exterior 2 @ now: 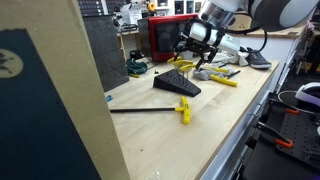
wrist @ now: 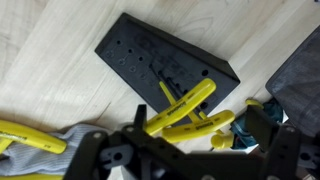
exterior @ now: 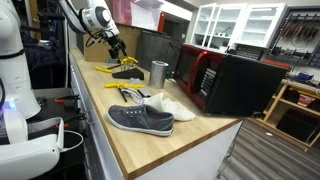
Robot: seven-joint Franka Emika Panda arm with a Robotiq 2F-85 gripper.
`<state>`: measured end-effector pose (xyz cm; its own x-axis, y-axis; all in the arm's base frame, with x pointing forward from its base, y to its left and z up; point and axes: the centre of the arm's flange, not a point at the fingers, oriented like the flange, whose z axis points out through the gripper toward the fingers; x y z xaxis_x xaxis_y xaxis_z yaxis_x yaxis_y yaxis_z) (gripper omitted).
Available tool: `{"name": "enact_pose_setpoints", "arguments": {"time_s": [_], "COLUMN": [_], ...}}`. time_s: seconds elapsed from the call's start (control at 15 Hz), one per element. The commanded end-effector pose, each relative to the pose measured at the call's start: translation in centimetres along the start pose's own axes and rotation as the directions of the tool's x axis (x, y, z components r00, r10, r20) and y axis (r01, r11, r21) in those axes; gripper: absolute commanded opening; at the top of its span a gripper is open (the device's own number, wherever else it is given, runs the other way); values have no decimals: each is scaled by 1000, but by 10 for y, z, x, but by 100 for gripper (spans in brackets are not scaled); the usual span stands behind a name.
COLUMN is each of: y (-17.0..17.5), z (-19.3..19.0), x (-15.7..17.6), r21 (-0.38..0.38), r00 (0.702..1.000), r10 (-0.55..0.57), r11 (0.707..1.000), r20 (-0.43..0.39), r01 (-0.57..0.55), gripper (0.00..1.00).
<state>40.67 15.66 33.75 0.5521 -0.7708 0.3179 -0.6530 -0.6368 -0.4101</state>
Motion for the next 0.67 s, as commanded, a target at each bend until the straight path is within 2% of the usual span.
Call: {"name": "enact_pose_setpoints", "arguments": {"time_s": [0.0,0.33,0.6], "y": [7,8,6], "z": [-5,-4,-16], "x": [14,19,5], "r21": [0,-6,3], "r00": [998,992,989], "r10": [-58,-119,-144], "r11": [998,993,990], "r20": [-15,-33,-21], "r01": [58,119,144], "gripper": [100,100,100]}}
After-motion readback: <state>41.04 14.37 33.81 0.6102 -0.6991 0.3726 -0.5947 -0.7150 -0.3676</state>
